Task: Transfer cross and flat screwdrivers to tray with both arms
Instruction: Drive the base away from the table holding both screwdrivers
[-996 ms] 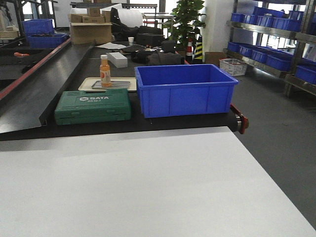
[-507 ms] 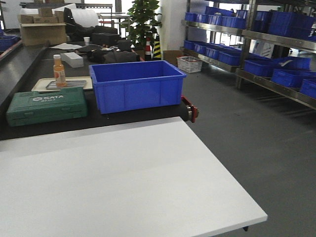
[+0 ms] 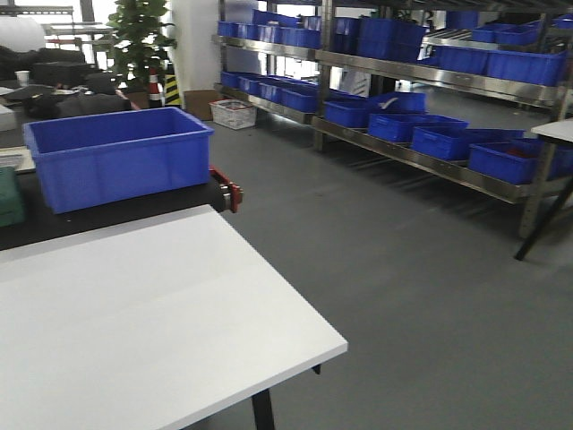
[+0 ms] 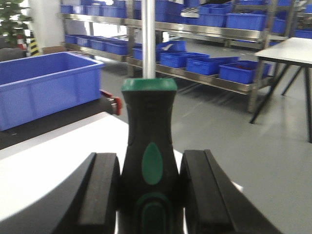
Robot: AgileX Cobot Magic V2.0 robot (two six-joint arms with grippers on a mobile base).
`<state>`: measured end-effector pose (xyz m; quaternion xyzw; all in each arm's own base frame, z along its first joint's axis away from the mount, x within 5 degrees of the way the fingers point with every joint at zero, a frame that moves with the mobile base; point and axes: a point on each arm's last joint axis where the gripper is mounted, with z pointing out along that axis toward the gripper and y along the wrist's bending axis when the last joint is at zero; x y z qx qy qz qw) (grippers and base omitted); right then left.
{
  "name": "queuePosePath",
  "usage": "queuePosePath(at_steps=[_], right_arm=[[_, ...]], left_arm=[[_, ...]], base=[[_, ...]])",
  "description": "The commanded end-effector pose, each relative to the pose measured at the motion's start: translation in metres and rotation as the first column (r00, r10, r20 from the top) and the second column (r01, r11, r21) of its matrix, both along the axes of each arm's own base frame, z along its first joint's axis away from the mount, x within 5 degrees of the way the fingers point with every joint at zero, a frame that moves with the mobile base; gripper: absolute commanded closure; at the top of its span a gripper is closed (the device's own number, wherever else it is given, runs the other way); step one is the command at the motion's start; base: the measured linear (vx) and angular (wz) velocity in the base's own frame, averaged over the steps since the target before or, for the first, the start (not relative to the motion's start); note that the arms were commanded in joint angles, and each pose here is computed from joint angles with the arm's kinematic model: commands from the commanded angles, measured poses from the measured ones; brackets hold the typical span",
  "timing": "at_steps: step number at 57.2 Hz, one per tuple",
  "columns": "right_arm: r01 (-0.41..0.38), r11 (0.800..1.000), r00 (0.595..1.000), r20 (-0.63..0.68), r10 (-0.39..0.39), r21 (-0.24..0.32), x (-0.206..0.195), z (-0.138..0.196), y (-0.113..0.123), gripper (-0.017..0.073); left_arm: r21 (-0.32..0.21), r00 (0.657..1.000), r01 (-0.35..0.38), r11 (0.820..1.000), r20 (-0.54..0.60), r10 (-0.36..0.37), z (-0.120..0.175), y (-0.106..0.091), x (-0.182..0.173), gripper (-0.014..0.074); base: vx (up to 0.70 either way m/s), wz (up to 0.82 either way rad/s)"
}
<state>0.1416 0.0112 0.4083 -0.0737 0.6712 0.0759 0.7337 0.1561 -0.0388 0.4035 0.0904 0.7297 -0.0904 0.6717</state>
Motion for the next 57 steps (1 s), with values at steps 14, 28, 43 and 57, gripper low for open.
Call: queuePosePath(at_steps=[14, 28, 43, 57], right_arm=[[0.015, 1.000, 0.999, 0.045, -0.017, 0.025, -0.0029, 0.0125, -0.0014, 0.0568], [0.015, 1.000, 0.999, 0.046, -0.017, 0.025, -0.0031, 0.0126, -0.0014, 0.0568], [0.015, 1.000, 0.999, 0.046, -0.017, 0.025, -0.0031, 0.0126, -0.0014, 0.0568], [0.011, 1.000, 0.999, 0.047, -0.012, 0.024, -0.0038, 0.0128, -0.0009, 0.0568]], left_arm=[[-0.045, 0.992, -0.002, 0.999, 0.127, 0.008, 0.0203, 0.0011, -0.0045, 0.0594], [-0.045, 0.992, -0.002, 0.999, 0.127, 0.008, 0.0203, 0.0011, -0.0045, 0.0594], [-0.045, 0.992, -0.002, 0.999, 0.127, 0.008, 0.0203, 0.0011, -0.0045, 0.0594], [-0.045, 0.992, -0.002, 0.999, 0.128, 0.008, 0.0204, 0.0011, -0.0045, 0.0594]], base=[[-0.04, -0.59], [0.07, -0.70], [0.15, -0.64], [0.21, -0.49]])
